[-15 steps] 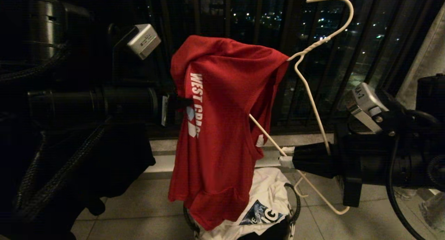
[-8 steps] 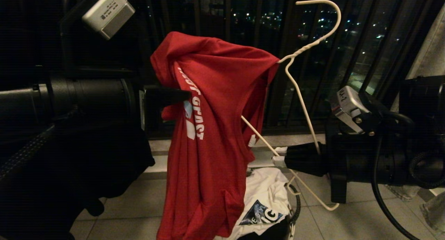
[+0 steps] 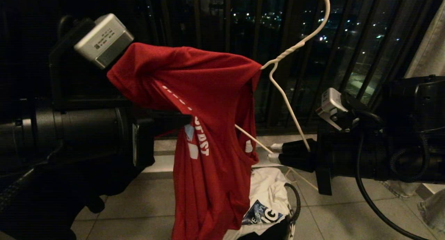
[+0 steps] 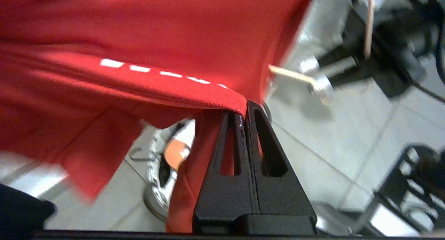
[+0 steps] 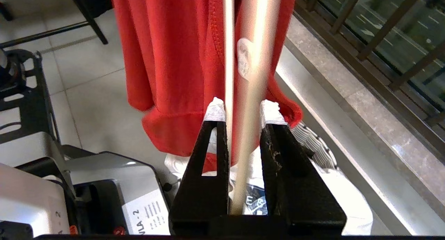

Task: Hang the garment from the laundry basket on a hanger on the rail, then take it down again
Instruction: Hang the clothes on the clothes rack

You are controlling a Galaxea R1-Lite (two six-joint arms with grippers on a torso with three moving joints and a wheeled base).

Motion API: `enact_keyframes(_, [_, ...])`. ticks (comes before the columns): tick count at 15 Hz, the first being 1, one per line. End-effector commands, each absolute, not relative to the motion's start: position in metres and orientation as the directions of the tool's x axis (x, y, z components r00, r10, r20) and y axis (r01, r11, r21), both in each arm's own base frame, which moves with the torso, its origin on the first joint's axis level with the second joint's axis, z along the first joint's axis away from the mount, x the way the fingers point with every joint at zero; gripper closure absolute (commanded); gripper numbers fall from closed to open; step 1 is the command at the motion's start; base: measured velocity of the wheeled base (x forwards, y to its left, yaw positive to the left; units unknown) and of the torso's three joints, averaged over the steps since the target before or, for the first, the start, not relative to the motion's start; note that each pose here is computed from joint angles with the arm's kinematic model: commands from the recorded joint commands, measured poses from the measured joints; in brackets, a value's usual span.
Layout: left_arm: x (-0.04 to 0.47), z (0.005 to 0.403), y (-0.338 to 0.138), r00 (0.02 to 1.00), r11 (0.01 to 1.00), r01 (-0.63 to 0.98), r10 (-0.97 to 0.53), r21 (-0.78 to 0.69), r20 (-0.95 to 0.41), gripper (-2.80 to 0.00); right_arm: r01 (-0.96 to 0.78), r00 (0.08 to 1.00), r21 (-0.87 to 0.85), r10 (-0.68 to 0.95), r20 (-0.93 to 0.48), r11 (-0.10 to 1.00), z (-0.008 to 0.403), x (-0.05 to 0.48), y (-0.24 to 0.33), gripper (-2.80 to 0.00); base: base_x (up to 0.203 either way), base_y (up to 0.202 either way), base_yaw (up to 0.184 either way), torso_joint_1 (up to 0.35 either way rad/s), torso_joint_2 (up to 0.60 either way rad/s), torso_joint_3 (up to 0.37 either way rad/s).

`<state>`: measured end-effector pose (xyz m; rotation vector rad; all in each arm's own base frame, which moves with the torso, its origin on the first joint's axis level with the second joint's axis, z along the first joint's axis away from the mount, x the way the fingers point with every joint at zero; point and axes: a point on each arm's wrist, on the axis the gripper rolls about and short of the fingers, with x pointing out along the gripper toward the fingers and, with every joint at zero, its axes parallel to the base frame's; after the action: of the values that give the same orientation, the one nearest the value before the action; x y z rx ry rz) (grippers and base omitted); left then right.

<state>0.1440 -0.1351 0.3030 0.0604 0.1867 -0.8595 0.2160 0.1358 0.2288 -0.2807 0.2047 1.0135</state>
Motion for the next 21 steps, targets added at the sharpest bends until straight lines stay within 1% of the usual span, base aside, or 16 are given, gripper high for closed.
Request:
enact_keyframes(1, [0.138, 0.295, -0.138, 0.608, 0.626, 0.779, -0.765, -0.027, -0.212, 0.0, -0.858, 0.513, -0.135, 0.805, -0.297, 0.496, 0.228, 0.218, 0.137, 0.0, 0.0, 0.0, 0.0, 0.0, 0.0, 0.0])
enact_keyframes(9, [0.143, 0.28, -0.154, 0.567, 0.597, 0.801, -0.777, -0.036, -0.273, 0.0, -0.858, 0.513, -0.141, 0.81, -0.285, 0.494, 0.232, 0.214, 0.135, 0.0, 0.0, 0.0, 0.0, 0.0, 0.0, 0.0])
enact_keyframes(14, [0.152, 0.277, -0.164, 0.563, 0.598, 0.8, -0.773, -0.04, -0.292, 0.0, -0.858, 0.513, -0.142, 0.812, -0.279, 0.493, 0.234, 0.212, 0.134, 0.0, 0.0, 0.0, 0.0, 0.0, 0.0, 0.0])
enact_keyframes(17, [0.155, 0.279, -0.17, 0.558, 0.599, 0.797, -0.778, -0.073, -0.288, 0.0, -0.856, 0.516, -0.125, 0.813, -0.269, 0.502, 0.237, 0.211, 0.133, 0.0, 0.0, 0.0, 0.0, 0.0, 0.0, 0.0])
enact_keyframes(18, [0.154, 0.28, -0.17, 0.559, 0.598, 0.798, -0.78, -0.073, -0.283, 0.0, -0.854, 0.519, -0.126, 0.812, -0.268, 0.504, 0.237, 0.212, 0.133, 0.0, 0.0, 0.0, 0.0, 0.0, 0.0, 0.0])
enact_keyframes(21, [0.154, 0.283, -0.167, 0.604, 0.64, 0.766, -0.747, -0.057, -0.276, 0.0, -0.854, 0.519, -0.126, 0.812, -0.265, 0.505, 0.238, 0.213, 0.134, 0.0, 0.0, 0.0, 0.0, 0.0, 0.0, 0.0])
